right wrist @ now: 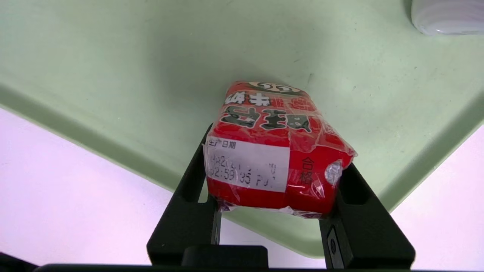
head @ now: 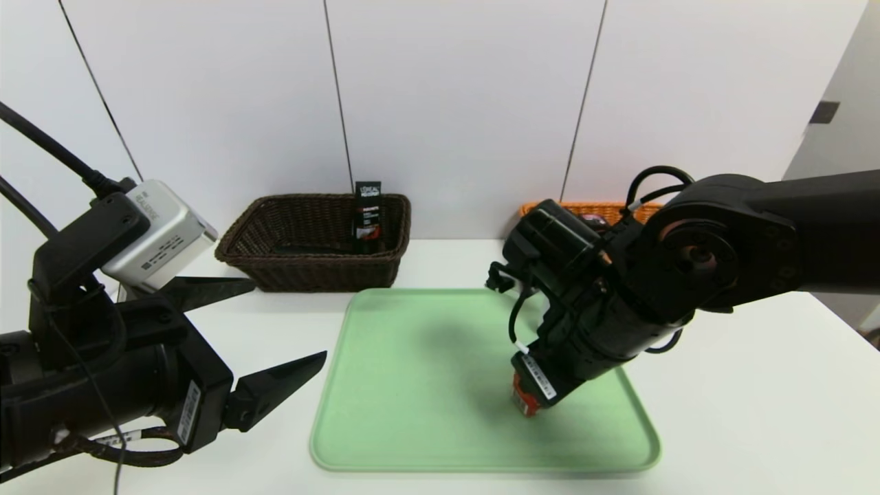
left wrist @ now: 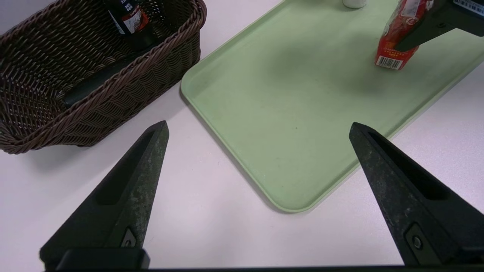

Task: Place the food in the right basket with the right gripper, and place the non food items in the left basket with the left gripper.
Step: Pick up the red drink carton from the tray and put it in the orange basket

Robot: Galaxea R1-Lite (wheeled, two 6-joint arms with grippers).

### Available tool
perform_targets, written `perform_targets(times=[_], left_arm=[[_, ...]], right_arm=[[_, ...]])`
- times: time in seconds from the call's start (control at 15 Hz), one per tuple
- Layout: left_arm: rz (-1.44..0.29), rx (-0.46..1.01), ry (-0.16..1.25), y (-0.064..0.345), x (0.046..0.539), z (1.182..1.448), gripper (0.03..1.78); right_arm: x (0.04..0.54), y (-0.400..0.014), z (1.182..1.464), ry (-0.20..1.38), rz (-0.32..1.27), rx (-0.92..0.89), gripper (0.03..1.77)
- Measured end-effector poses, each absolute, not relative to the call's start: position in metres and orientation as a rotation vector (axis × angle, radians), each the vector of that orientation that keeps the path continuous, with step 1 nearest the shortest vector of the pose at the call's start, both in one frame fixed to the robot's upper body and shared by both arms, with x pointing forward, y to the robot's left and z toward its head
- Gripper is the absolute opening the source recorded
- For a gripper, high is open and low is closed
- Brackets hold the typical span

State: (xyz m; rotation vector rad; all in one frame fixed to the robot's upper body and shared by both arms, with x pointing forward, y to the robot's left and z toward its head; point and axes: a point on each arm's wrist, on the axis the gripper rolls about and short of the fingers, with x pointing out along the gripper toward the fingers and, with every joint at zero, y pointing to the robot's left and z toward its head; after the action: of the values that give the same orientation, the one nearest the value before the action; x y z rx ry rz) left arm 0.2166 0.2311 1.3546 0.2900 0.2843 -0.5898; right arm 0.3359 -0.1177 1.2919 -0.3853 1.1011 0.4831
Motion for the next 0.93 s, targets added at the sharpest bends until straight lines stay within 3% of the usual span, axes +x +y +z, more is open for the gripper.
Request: perform_targets(times=[0.2, 0.6, 0.93], left_arm=[[-0.578, 0.286, 0.281, 0.234, 0.216, 1.356, 1.69], [-0.58, 0.282, 0.273, 0.235, 0.216, 1.357, 1.69], [-0.581, 0.281, 0.266, 0.235, 0.216, 1.359, 1.69]], right_arm=[[0.324, -0.122, 1.311, 1.049, 0.512, -0.367, 0.69], [0.291, -0.154, 1.376, 0.817, 0.548, -0.251, 0.68], [0.29, -0.198, 1.421, 0.569, 0.451, -0.087, 0.67]])
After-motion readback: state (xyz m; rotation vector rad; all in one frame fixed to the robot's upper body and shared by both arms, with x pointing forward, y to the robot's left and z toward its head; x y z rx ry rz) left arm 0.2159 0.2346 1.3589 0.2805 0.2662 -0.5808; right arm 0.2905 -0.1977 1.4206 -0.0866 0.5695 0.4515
